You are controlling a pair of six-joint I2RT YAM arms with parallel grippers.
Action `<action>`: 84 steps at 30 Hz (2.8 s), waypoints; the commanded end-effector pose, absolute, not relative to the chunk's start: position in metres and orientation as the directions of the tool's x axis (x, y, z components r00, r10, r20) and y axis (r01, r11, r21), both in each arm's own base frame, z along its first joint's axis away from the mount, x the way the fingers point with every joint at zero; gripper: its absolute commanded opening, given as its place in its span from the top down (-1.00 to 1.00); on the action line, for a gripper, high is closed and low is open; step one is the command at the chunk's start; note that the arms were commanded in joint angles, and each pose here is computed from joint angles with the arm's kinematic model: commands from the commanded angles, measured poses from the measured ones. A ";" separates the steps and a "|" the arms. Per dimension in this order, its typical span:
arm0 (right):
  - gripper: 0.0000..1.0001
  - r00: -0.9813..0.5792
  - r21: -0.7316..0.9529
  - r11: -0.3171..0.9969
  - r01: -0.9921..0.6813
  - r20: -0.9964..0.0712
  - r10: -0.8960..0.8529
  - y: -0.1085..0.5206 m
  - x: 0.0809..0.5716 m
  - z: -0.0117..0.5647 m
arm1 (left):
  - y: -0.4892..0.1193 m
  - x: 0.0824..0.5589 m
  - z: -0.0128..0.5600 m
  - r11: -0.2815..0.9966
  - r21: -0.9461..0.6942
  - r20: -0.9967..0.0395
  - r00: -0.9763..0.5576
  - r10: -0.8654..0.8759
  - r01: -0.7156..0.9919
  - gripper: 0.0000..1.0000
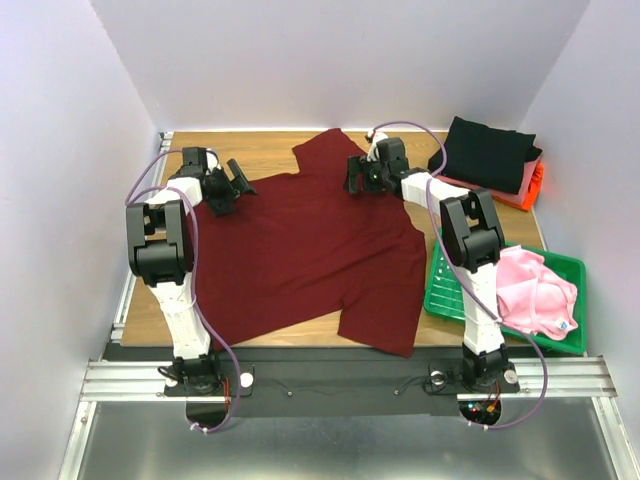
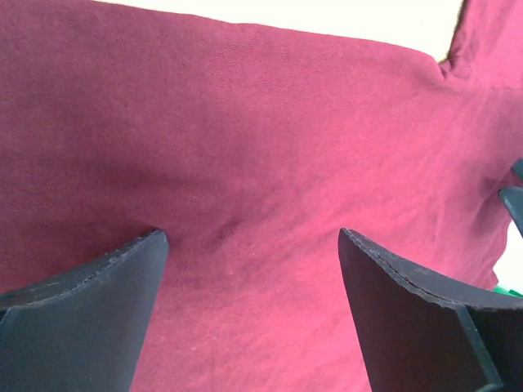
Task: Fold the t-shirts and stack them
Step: Flatten the tshirt out
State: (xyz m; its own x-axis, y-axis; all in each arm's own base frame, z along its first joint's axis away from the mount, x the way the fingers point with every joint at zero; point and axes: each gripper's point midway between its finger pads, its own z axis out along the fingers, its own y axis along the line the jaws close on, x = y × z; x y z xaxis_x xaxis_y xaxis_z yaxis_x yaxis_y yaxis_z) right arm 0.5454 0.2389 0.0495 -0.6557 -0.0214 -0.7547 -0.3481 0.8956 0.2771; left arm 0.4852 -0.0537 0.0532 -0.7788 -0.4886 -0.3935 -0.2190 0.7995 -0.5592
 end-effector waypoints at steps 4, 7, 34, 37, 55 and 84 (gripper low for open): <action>-1.00 -0.641 0.271 0.906 -0.325 -0.767 -0.001 0.243 0.573 0.044 | -0.049 0.496 0.030 0.802 -0.545 -0.386 -0.776 -0.500 -0.246 -0.97; -1.00 -0.666 0.264 0.916 -0.303 -0.746 -0.006 0.243 0.580 0.026 | -0.044 0.504 0.024 0.798 -0.545 -0.380 -0.772 -0.510 -0.259 -0.97; -1.00 -0.345 0.224 0.857 -0.464 -0.937 0.059 0.273 0.639 0.200 | -0.019 0.557 0.193 0.911 -0.406 -0.782 -0.489 -0.387 -0.071 -0.97; -1.00 -0.308 0.220 0.847 -0.483 -0.949 0.071 0.268 0.620 0.239 | 0.013 0.505 0.203 0.903 -0.342 -0.801 -0.422 -0.425 -0.261 -0.97; -1.00 -0.626 0.349 0.828 -0.439 -0.780 -0.003 0.266 0.482 0.134 | -0.026 0.424 0.117 0.894 -0.345 -0.611 -0.654 -0.446 -0.287 -0.97; -1.00 -0.710 0.293 0.923 -0.251 -0.704 0.030 0.260 0.525 0.032 | -0.048 0.459 0.002 0.891 -0.381 -0.430 -0.806 -0.407 -0.246 -0.97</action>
